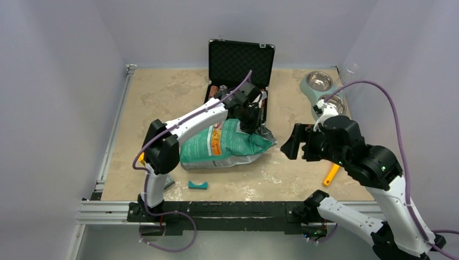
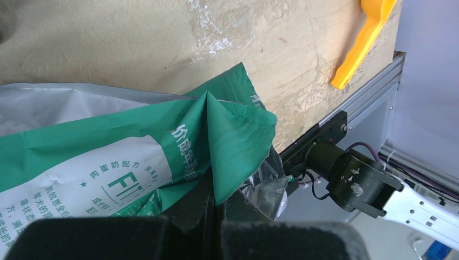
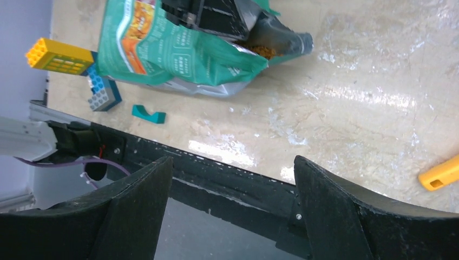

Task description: Serve the pet food

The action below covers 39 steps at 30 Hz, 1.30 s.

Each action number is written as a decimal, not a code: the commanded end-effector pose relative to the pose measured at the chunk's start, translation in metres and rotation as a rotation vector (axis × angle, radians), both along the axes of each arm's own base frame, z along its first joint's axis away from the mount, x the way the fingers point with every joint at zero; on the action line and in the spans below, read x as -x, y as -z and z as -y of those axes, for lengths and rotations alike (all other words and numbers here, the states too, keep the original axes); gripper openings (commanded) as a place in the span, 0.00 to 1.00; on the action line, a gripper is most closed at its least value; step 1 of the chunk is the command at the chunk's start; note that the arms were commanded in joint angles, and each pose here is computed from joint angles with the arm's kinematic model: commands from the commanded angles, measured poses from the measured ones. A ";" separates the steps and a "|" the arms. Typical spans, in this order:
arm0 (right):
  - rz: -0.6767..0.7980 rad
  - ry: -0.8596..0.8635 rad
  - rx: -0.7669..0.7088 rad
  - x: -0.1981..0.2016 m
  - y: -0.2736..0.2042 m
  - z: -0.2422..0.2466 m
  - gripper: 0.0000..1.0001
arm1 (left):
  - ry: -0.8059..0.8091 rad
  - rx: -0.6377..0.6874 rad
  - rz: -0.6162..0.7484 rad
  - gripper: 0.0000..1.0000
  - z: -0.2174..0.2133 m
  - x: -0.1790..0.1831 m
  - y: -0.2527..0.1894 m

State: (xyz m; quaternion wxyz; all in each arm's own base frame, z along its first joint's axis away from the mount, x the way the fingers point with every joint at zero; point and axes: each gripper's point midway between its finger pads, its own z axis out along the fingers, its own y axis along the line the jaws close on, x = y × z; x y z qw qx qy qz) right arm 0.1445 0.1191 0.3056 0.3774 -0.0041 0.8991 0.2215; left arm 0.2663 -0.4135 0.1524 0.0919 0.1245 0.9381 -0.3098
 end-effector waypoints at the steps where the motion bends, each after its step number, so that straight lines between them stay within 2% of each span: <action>1: -0.048 0.025 0.037 -0.010 0.014 -0.004 0.87 | 0.038 0.205 0.170 0.00 0.009 -0.007 -0.097; 7: -0.056 0.048 0.047 -0.026 0.007 -0.011 0.87 | 0.014 0.131 0.261 0.00 -0.041 0.007 -0.130; 10: -0.046 0.046 0.032 -0.033 -0.002 -0.018 0.86 | -0.019 0.053 0.369 0.00 -0.082 0.011 -0.162; 13: -0.018 -0.064 -0.005 -0.039 -0.013 -0.040 0.86 | -0.051 -0.040 0.468 0.00 -0.126 0.018 -0.189; 17: 0.036 -0.256 -0.102 -0.045 -0.038 -0.084 0.86 | -0.042 -0.072 0.560 0.00 -0.159 0.031 -0.220; 21: 0.083 -0.299 -0.109 -0.064 -0.070 -0.106 0.86 | -0.041 -0.168 0.650 0.00 -0.187 0.027 -0.236; 23: 0.036 -0.184 -0.062 -0.082 -0.070 -0.100 0.86 | -0.046 -0.215 0.671 0.00 -0.199 0.024 -0.241; 26: -0.108 -0.008 -0.004 -0.092 -0.033 -0.079 0.86 | -0.060 -0.244 0.701 0.00 -0.204 0.018 -0.239; 31: -0.206 0.205 -0.139 -0.092 0.014 -0.036 0.86 | -0.087 -0.121 0.676 0.00 -0.182 0.017 -0.249; 33: -0.232 0.307 -0.162 -0.093 0.030 -0.006 0.86 | -0.106 -0.090 0.646 0.00 -0.175 0.017 -0.250; 35: -0.270 0.442 -0.121 -0.094 0.054 0.030 0.87 | -0.154 -0.099 0.629 0.00 -0.175 0.011 -0.248; 39: -0.425 0.736 -0.139 -0.091 0.122 0.098 0.87 | -0.193 -0.082 0.598 0.00 -0.173 0.005 -0.248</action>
